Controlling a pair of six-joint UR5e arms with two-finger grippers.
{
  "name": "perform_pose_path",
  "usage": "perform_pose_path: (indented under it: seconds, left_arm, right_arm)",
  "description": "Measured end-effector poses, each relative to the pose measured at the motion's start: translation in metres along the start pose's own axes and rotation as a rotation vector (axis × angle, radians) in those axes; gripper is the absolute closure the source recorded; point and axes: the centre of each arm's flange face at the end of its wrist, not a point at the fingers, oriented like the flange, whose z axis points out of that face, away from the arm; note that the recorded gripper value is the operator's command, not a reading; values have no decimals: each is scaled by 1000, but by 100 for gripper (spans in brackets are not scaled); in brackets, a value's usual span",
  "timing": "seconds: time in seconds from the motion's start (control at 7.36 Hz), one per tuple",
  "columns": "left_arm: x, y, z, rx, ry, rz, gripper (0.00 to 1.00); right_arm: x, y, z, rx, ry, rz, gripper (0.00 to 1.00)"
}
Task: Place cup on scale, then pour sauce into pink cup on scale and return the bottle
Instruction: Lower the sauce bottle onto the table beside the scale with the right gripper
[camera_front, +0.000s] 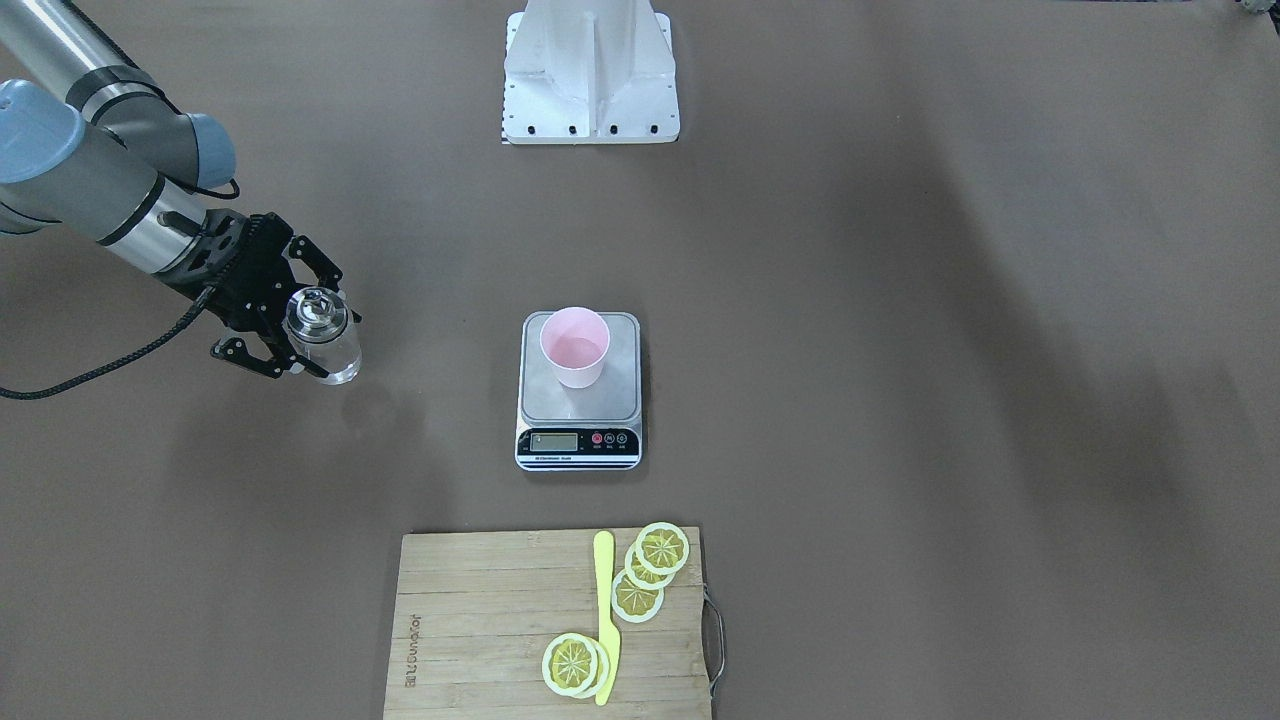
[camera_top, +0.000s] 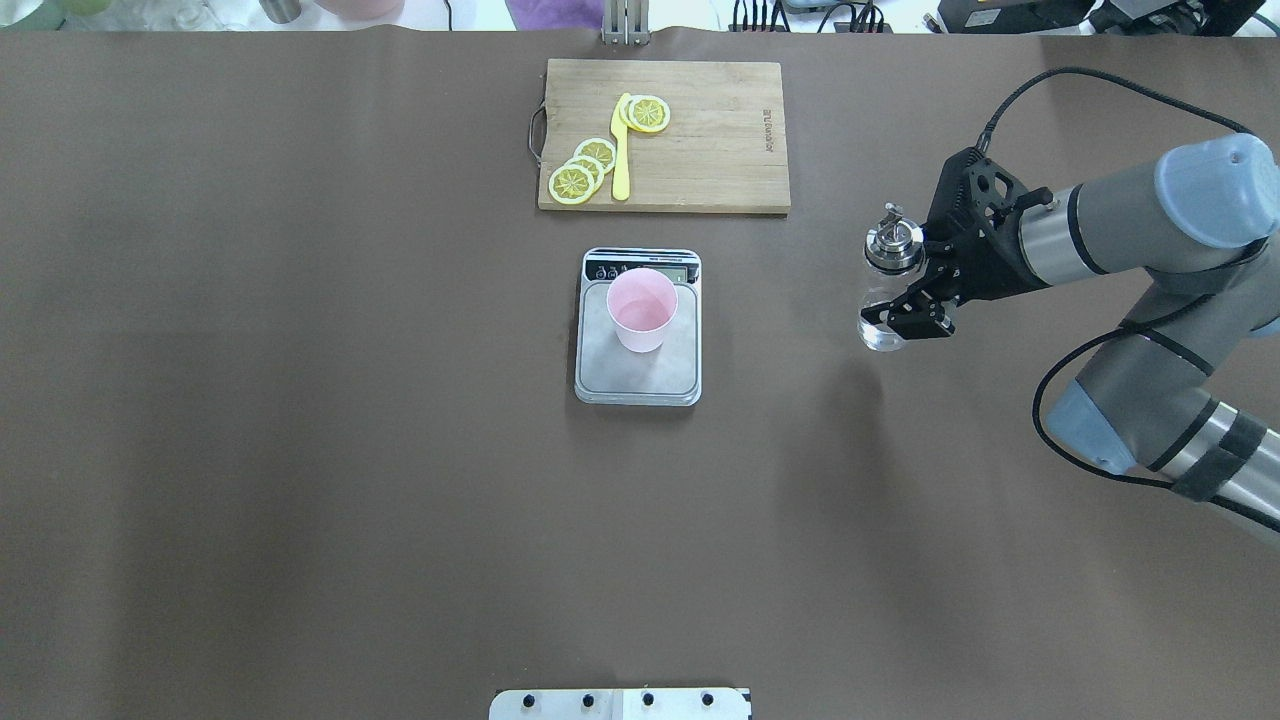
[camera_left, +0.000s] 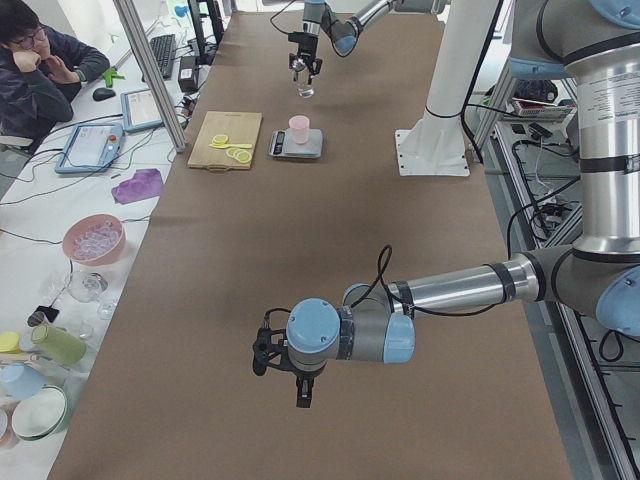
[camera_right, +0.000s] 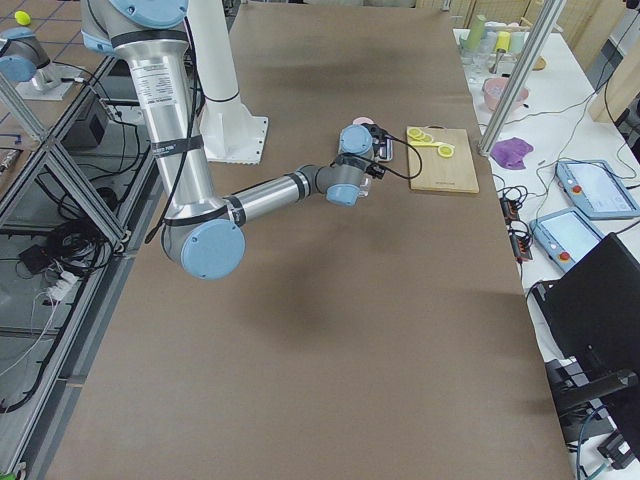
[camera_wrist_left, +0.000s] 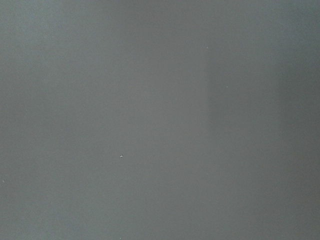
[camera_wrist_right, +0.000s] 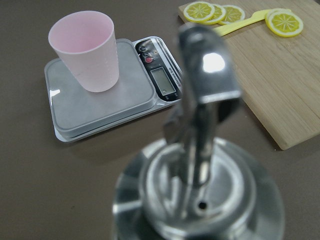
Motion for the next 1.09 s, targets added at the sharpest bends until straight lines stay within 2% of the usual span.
perform_pose_path:
  seconds: [0.41, 0.95, 1.09]
  left_arm:
    - [-1, 0, 1, 7, -1, 6, 2]
    - [-1, -1, 1, 13, -2, 10, 2]
    - [-1, -2, 1, 13, -2, 10, 2]
  right_arm:
    - [9, 17, 12, 46, -38, 14, 100]
    - [10, 13, 15, 96, -41, -33, 100]
    - [15, 22, 19, 112, -42, -46, 100]
